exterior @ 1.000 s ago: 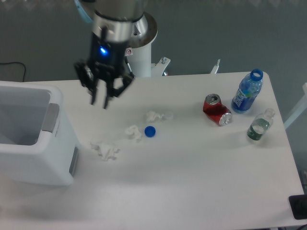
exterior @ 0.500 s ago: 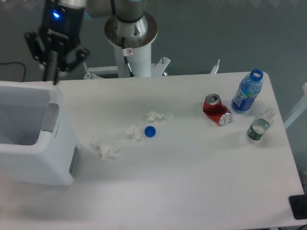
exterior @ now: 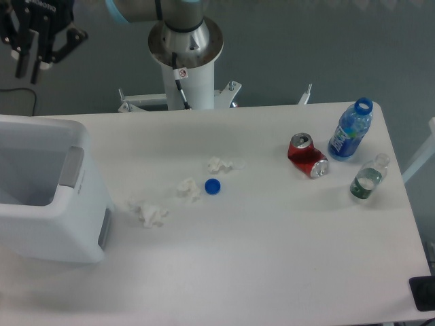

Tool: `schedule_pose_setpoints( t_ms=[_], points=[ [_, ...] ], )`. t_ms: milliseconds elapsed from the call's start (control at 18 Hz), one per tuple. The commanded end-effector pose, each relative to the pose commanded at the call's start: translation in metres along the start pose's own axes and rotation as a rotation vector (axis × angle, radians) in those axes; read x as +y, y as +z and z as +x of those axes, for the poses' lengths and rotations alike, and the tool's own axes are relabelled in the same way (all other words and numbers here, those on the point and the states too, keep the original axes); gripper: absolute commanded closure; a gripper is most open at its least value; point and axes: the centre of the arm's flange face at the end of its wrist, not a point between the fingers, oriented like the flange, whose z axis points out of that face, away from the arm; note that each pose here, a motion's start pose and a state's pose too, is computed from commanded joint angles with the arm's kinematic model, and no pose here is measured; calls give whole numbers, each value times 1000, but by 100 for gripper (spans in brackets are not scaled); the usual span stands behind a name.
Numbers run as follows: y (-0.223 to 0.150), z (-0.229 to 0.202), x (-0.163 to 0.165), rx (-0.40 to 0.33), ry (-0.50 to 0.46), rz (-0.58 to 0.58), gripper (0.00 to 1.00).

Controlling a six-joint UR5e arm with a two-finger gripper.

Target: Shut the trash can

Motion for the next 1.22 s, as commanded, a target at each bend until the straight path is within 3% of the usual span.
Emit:
schedule_pose_setpoints(
  t_ms=[278, 667, 1222],
  points=[
    [-19, 38, 12, 53, 16, 18, 71],
    [-19, 93, 26, 142, 110, -8, 71],
    [42, 128, -3, 204, 165, -79, 71]
  ],
)
